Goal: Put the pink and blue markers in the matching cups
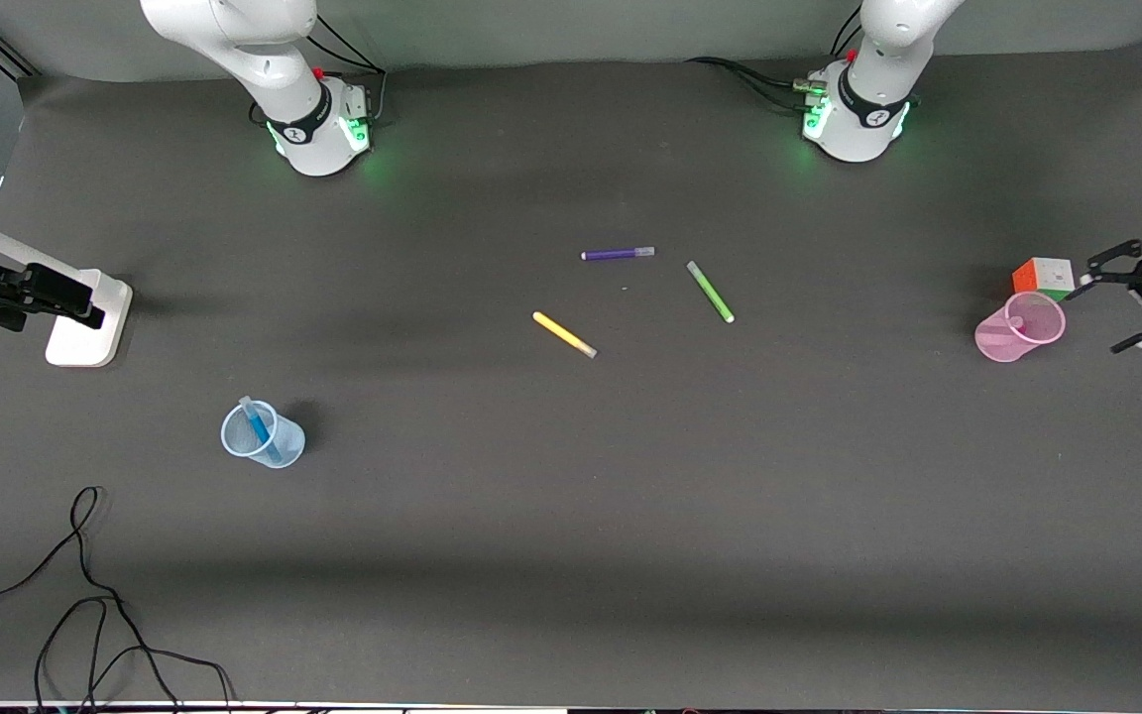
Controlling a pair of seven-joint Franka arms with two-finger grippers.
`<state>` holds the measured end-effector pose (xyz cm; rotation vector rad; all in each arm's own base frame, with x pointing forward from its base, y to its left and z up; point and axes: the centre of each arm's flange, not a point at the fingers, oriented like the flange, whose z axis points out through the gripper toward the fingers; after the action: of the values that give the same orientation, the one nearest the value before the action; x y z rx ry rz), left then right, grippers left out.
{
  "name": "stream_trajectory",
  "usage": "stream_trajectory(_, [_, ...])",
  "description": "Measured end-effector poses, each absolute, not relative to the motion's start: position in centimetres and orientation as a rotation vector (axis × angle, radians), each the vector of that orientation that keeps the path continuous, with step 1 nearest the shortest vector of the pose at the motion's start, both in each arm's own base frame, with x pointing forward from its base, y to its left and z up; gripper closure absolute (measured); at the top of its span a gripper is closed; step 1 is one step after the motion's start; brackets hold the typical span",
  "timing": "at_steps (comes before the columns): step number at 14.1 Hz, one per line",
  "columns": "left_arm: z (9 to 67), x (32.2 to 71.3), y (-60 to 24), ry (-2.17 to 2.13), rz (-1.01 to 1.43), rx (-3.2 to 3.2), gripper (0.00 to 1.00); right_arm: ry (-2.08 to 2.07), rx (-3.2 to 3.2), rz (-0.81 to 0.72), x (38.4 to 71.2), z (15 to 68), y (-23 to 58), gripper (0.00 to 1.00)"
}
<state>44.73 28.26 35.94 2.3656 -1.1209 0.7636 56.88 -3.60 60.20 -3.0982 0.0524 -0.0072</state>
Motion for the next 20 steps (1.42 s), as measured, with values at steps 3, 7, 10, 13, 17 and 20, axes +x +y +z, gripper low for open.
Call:
stream_trajectory(3, [45.4, 45.7, 22.9, -0.973, 0.595, 2.561, 0.0, 0.038, -3.103, -0.009, 56.9, 60.3, -3.1, 0.0])
stream_trajectory(7, [53.0, 47.0, 14.8, -0.726, 0.347, 2.766, 0.0, 0.041, -3.106, -0.011, 56.8, 60.4, -3.3, 0.0])
stream_trajectory(10, [56.7, 48.8, 9.1, -0.558, 0.187, 2.908, 0.0, 0.045, -3.112, -0.011, 56.8, 60.4, -3.5, 0.0])
stream_trajectory(13, [57.5, 49.9, 3.8, -0.427, 0.112, 2.997, 0.0, 0.043, -3.126, 0.011, 56.6, 60.3, -3.6, 0.0])
stream_trajectory(17, [55.8, 50.7, -3.4, -0.286, 0.008, 3.105, 0.0, 0.046, -3.127, 0.013, 56.6, 60.3, -3.7, 0.0])
stream_trajectory(20, [55.9, 51.0, -6.0, -0.281, 0.009, 3.12, 0.0, 0.047, -3.127, 0.013, 56.6, 60.3, -3.7, 0.0])
